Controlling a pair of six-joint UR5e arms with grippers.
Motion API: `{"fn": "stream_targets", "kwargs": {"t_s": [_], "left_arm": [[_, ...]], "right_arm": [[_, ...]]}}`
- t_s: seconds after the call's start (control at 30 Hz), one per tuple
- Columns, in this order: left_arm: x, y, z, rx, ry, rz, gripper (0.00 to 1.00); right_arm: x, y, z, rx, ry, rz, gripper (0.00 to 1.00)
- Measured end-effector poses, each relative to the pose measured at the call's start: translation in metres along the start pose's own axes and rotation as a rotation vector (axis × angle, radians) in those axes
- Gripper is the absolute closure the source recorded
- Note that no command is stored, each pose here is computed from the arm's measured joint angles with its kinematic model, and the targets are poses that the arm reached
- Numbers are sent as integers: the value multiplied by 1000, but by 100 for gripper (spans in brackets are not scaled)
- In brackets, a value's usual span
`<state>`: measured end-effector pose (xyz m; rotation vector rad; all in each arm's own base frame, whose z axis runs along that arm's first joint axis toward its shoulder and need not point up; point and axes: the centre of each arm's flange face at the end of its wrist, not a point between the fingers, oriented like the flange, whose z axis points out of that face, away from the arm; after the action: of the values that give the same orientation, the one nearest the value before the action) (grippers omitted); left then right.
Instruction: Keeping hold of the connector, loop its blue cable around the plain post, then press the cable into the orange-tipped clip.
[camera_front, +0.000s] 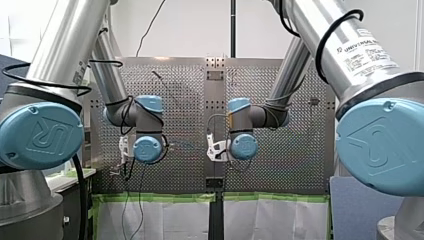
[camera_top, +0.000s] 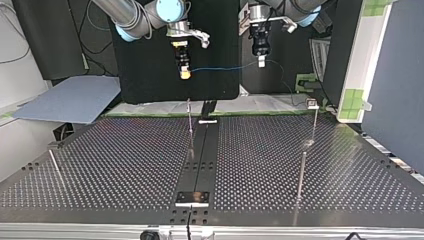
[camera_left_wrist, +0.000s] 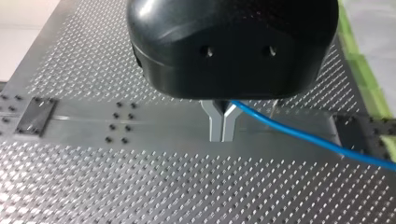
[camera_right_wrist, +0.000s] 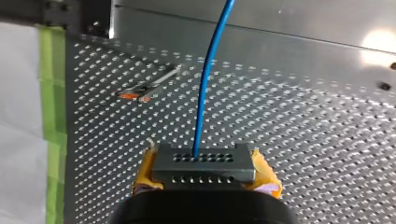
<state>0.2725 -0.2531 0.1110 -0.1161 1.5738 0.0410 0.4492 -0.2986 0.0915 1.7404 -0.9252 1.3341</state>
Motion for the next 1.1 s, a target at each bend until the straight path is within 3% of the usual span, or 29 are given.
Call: {"fn": "stream_targets", "kwargs": {"t_s": [0.23, 0.6, 0.83, 1.1], "left_arm": [[-29, -2, 16, -69, -39, -35, 99], [-99, -14, 44, -163, -129, -131, 99], [-146, -20, 55, -189, -182, -179, 99], [-201, -23, 63, -208, -237, -227, 99]], "right_arm": [[50, 0, 11, 38, 55, 25, 100], [137, 11, 24, 64, 151, 55, 100], [199, 28, 28, 81, 218, 68, 100], [263, 47, 25, 91, 287, 78, 100]]}}
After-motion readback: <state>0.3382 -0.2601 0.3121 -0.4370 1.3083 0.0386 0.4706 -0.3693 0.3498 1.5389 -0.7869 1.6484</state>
